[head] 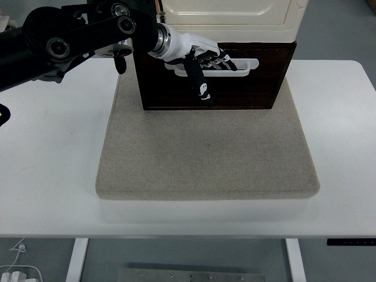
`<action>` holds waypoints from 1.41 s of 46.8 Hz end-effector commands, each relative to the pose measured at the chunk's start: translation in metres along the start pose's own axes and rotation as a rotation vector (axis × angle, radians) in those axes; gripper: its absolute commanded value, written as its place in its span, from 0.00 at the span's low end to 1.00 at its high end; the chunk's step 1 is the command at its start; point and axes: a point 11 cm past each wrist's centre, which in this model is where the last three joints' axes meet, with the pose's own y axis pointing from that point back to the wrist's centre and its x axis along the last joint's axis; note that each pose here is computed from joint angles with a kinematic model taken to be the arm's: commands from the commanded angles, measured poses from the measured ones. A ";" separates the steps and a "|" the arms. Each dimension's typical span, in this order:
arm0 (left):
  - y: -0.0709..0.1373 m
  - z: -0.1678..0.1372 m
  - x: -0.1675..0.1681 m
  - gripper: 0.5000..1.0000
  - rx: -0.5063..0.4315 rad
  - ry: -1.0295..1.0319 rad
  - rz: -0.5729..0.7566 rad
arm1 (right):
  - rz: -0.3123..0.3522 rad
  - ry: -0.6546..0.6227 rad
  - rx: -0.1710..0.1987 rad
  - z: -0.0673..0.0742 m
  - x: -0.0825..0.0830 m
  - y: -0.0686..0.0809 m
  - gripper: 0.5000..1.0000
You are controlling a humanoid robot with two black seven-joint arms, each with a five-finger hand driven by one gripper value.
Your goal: Open the drawer under the combination cabinet
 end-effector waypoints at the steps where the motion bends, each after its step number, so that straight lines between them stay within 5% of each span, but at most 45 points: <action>1: 0.000 0.001 -0.001 1.00 -0.003 -0.003 -0.005 | 0.000 0.000 0.000 0.000 0.000 0.000 0.86; 66: 0.003 0.012 -0.008 1.00 -0.022 -0.025 -0.055 | 0.000 0.000 0.000 0.000 0.000 0.000 0.86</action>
